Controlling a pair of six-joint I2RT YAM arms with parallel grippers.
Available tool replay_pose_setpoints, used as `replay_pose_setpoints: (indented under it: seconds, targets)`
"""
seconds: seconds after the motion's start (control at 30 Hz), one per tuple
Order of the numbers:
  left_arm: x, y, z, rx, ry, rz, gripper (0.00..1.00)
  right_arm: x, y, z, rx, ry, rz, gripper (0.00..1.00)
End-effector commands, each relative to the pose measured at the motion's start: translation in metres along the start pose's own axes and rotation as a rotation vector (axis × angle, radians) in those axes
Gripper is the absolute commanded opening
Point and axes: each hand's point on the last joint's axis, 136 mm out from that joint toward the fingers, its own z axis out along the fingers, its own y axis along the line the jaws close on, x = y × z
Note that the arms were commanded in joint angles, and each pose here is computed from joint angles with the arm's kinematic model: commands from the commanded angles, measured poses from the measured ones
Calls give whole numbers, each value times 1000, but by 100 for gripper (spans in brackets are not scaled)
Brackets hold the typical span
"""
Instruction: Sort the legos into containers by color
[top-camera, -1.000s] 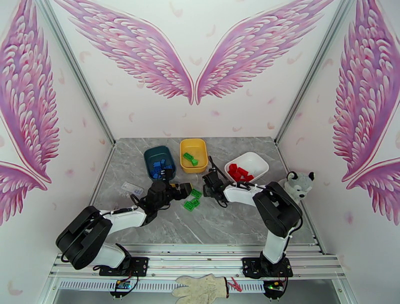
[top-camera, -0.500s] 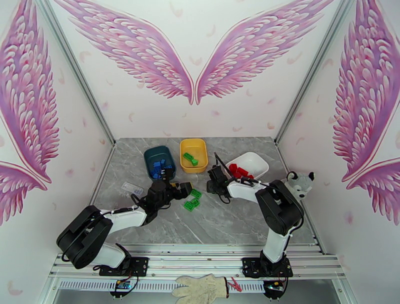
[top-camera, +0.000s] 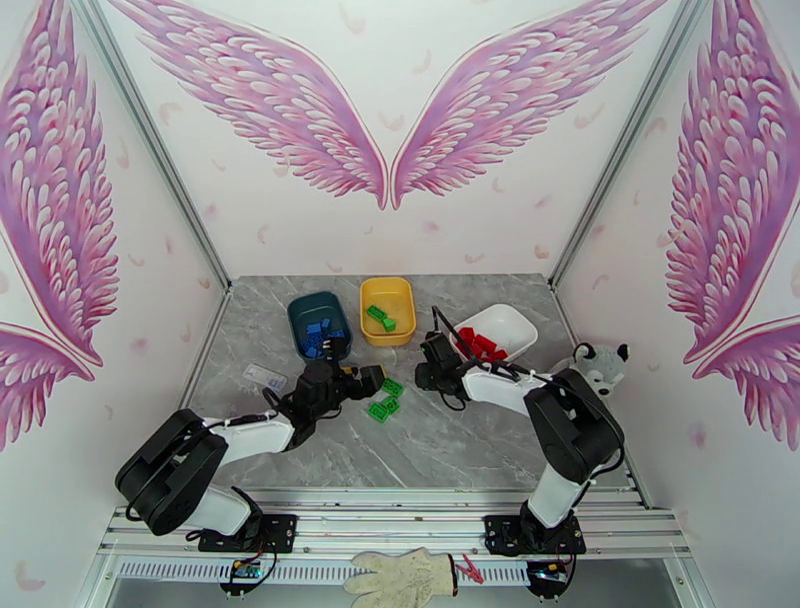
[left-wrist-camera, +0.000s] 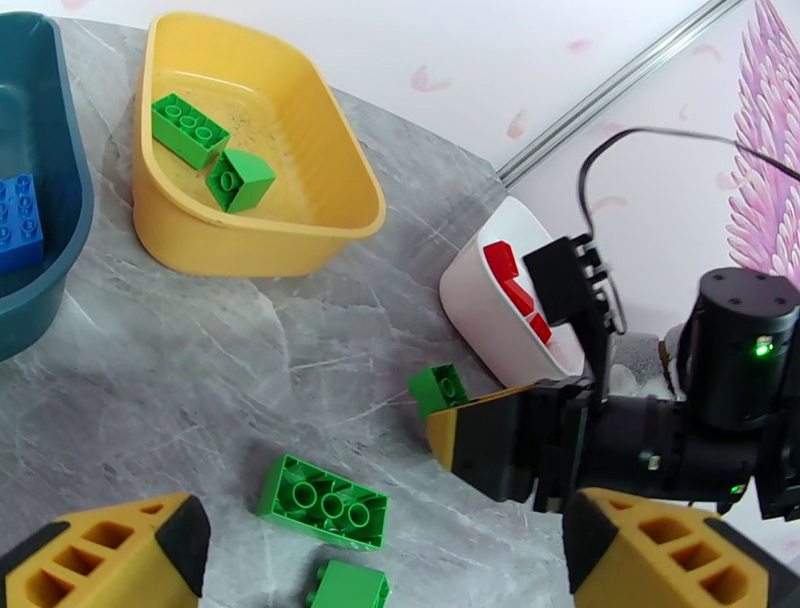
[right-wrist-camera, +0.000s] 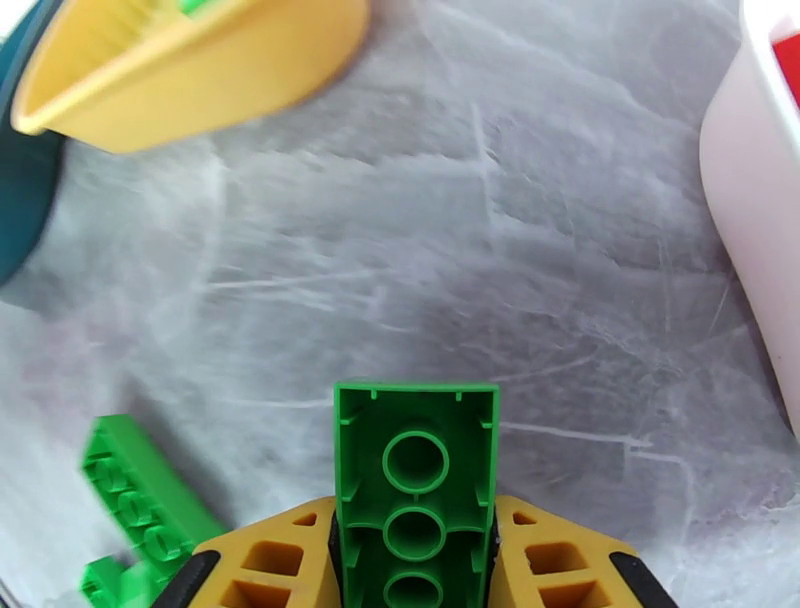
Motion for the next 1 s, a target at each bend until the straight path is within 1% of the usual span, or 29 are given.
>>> replay_pose_setpoints:
  seconds: [0.0,0.17,0.33,0.5,0.67,0.73,0.8,0.97]
  targets:
    - [-12,1,2,23,-21,-21,99,-15,25,-18,-102,-32,11,28]
    - [-18,12,-3,19,-39,-52,99,-40,47,-23,-167,-51,13,29]
    - [-19,14,-5,19,-45,-55,99,-70,68,-18,-200,-72,16,31]
    - [-22,14,-8,21,-51,-57,99,-102,82,-5,-196,-96,22,34]
    - [-26,14,-14,23,-65,-56,99,-132,88,10,-152,-131,24,36]
    - [-28,15,-17,19,-73,-55,99,-144,90,15,-135,-145,18,40]
    - [-31,16,-21,12,-86,-54,99,-153,93,18,-123,-146,8,48]
    - [-36,19,-30,5,-105,-53,99,-163,98,17,-119,-141,3,61]
